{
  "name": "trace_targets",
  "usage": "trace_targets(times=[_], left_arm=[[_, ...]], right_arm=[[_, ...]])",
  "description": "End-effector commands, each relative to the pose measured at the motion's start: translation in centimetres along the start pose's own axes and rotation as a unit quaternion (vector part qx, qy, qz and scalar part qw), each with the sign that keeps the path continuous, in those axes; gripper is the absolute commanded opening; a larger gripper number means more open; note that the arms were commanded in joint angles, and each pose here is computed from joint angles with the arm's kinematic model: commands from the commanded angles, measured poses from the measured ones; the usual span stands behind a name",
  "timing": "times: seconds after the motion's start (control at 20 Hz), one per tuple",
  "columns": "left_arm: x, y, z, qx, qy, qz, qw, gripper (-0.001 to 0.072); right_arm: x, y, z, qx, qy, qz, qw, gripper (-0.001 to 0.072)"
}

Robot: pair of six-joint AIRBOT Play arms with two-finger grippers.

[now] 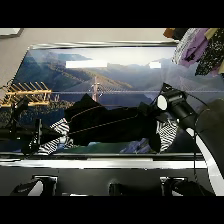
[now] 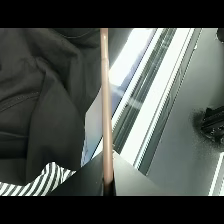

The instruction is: Fold the clothes and pants, and hang the long-sleeved shirts on hangers.

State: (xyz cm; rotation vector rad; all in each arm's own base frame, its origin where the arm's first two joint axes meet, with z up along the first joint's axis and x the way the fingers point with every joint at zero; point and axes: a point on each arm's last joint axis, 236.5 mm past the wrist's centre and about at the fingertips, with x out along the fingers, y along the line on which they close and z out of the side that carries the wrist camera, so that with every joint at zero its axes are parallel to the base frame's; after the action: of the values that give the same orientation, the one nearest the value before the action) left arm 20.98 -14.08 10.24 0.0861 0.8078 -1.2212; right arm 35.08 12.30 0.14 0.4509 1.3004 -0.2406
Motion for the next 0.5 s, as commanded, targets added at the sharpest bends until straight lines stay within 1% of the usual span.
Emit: trace_targets(times=[0.0,0.45], left_arm=[[0.0,0.0,0.0,-0.001,0.001,-0.002,1.000,0.0020],[1.0,0.4,-0.4,-0.011,0.009,-0.031,0.999,0.0020]], right_arm=[[0.1,-0.1,0.6,0.003,-0.011,-0.002,1.000,0.0034],[-3.0,1.6,0.4,-0.040,-0.027,0.050,0.998,0.0034]])
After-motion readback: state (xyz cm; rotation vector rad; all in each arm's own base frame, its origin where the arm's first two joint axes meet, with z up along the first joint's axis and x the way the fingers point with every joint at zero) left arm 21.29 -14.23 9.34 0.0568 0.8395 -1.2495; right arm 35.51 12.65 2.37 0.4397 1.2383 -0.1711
